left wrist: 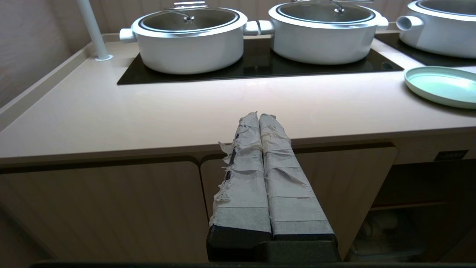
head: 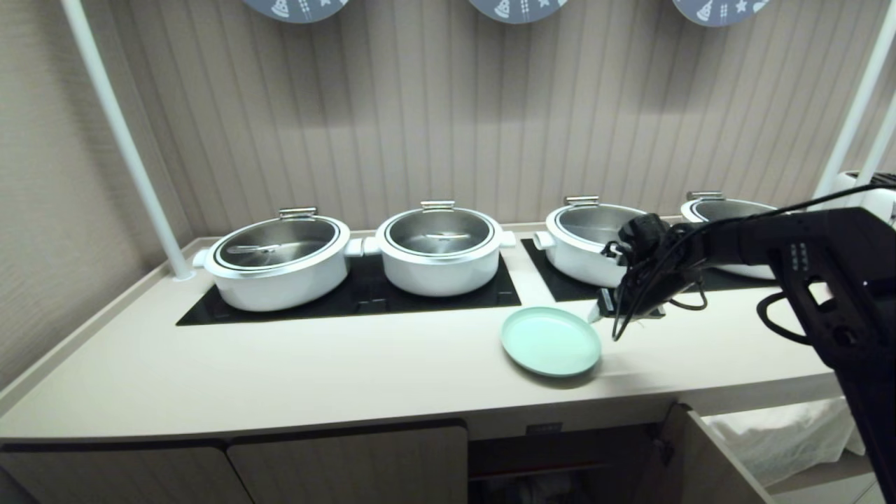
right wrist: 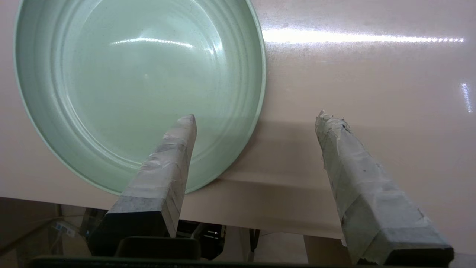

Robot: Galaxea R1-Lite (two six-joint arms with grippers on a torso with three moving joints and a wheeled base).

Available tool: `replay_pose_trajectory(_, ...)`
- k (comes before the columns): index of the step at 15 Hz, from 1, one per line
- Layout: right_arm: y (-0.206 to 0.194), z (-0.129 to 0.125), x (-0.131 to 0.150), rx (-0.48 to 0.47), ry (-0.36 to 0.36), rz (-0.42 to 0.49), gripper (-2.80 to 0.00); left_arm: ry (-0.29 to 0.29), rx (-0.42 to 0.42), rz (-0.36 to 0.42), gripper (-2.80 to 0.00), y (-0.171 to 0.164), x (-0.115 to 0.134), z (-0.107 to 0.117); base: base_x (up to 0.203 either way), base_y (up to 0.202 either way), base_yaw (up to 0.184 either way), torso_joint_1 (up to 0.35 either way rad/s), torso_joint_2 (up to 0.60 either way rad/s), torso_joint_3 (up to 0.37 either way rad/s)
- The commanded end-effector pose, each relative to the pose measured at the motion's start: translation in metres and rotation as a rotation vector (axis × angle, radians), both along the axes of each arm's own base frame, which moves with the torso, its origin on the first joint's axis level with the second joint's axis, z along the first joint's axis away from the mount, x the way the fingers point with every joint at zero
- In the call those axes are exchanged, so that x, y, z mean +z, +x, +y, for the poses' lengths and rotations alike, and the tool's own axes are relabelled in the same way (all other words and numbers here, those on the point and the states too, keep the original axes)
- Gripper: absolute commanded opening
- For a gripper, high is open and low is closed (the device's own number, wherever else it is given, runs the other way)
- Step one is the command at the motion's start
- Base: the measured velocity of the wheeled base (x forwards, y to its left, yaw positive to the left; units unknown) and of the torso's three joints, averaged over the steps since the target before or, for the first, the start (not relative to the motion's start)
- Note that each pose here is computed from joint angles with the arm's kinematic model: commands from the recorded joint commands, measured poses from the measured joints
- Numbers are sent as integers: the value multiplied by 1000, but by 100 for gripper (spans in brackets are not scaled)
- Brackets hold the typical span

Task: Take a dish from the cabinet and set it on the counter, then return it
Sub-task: Pick up the plate from the table

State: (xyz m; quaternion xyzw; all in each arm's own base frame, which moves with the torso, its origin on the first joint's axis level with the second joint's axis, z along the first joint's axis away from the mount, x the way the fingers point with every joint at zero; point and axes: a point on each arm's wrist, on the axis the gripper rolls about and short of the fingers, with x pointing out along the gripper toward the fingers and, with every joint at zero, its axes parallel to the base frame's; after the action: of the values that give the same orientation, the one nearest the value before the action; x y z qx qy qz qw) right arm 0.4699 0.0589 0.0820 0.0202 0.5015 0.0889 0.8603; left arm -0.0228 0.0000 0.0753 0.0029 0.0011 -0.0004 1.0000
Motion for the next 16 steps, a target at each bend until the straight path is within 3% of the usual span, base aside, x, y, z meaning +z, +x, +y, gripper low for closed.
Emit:
replay_pose_trajectory(1,1,1,-6,-1,-6,15,0,0,0,-1,-280,0,0,0,0,0,0,0,0,0)
replay_pose_trajectory(16,16,13,-57,15,-12,13,0,0,0,-1,-280,0,0,0,0,0,0,0,0,0)
